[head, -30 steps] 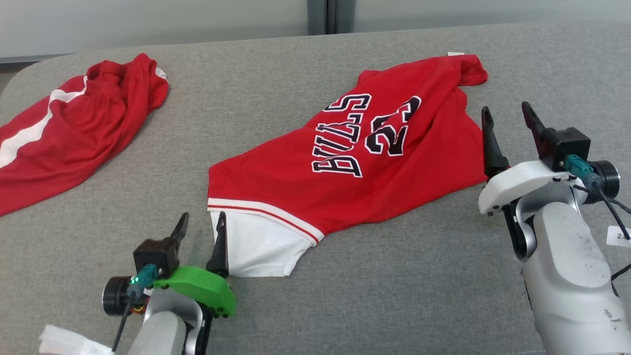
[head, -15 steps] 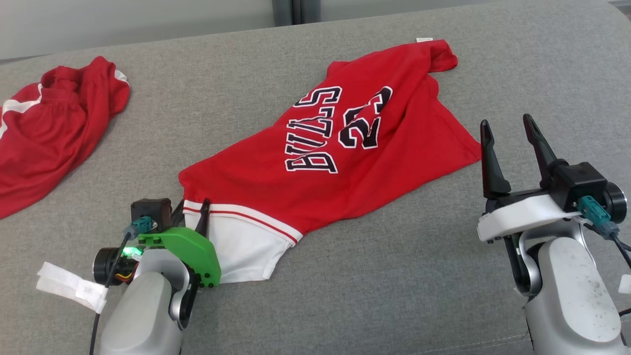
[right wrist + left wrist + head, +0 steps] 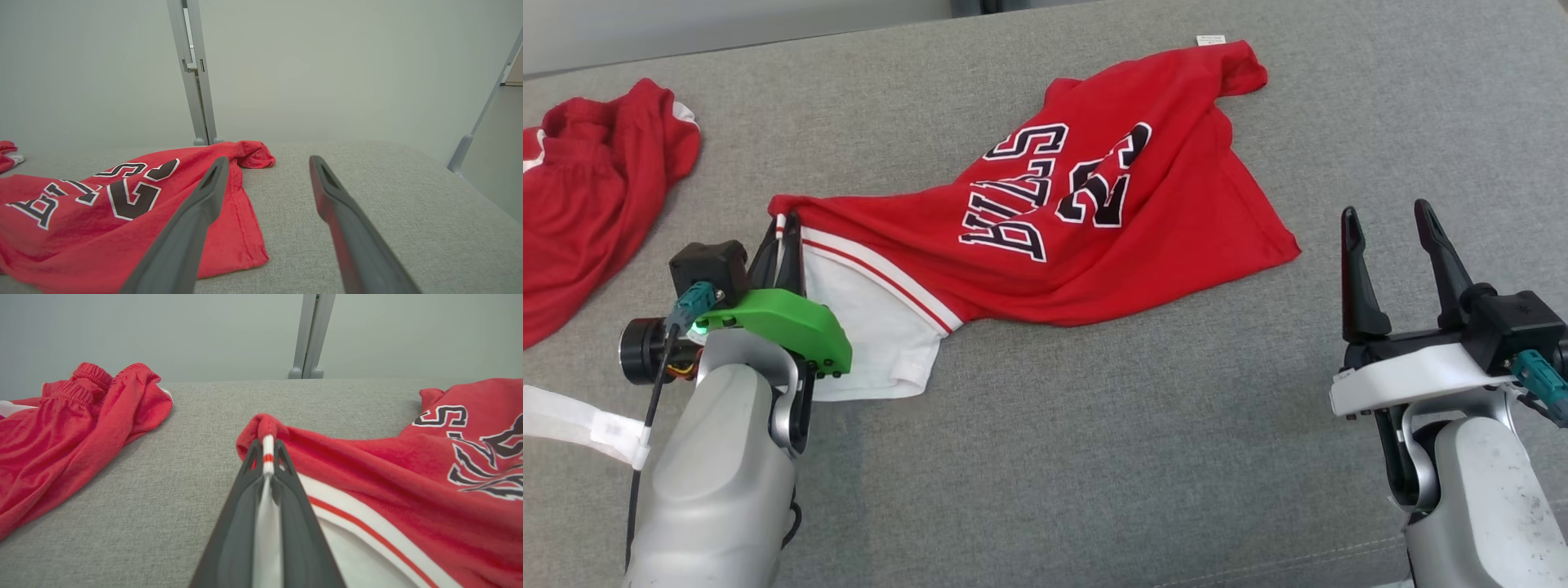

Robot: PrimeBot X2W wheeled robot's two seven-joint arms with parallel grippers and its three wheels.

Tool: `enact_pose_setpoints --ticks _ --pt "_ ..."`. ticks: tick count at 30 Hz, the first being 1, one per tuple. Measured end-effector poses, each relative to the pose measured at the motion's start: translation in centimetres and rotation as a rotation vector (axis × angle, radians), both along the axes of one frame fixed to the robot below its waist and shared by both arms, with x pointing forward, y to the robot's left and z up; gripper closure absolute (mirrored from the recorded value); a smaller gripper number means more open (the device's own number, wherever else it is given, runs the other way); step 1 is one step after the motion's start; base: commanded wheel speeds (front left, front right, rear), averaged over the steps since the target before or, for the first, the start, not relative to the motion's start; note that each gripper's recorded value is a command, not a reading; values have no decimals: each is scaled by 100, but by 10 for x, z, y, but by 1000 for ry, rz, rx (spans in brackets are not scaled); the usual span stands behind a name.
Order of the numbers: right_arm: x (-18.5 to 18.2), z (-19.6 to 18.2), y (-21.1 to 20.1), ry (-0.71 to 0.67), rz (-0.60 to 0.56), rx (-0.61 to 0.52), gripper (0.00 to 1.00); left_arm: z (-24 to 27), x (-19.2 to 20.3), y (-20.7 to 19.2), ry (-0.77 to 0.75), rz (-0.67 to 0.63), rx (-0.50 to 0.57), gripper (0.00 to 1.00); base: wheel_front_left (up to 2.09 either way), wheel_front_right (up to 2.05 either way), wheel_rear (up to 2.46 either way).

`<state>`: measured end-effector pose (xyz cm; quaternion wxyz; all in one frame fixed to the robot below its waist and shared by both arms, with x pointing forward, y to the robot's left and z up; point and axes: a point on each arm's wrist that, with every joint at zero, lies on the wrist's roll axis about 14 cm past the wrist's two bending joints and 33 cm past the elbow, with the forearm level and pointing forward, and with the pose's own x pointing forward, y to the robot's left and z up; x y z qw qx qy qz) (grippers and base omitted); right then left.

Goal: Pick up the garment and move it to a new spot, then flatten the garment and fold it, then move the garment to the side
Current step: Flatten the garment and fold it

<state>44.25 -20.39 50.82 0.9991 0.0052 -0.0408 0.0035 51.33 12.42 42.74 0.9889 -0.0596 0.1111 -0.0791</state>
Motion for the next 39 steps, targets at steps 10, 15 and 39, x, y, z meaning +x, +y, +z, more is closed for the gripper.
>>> enact_pose_setpoints --ticks 10,15,39 --pt "-7 -5 5 1 10 33 0 39 4 2 -133 46 -82 0 0 0 0" --pt "-15 -9 5 9 8 47 0 48 -22 9 -178 68 -116 0 0 0 0" --pt "-55 6 42 -18 108 124 0 61 -146 23 -212 148 -174 0 0 0 0"
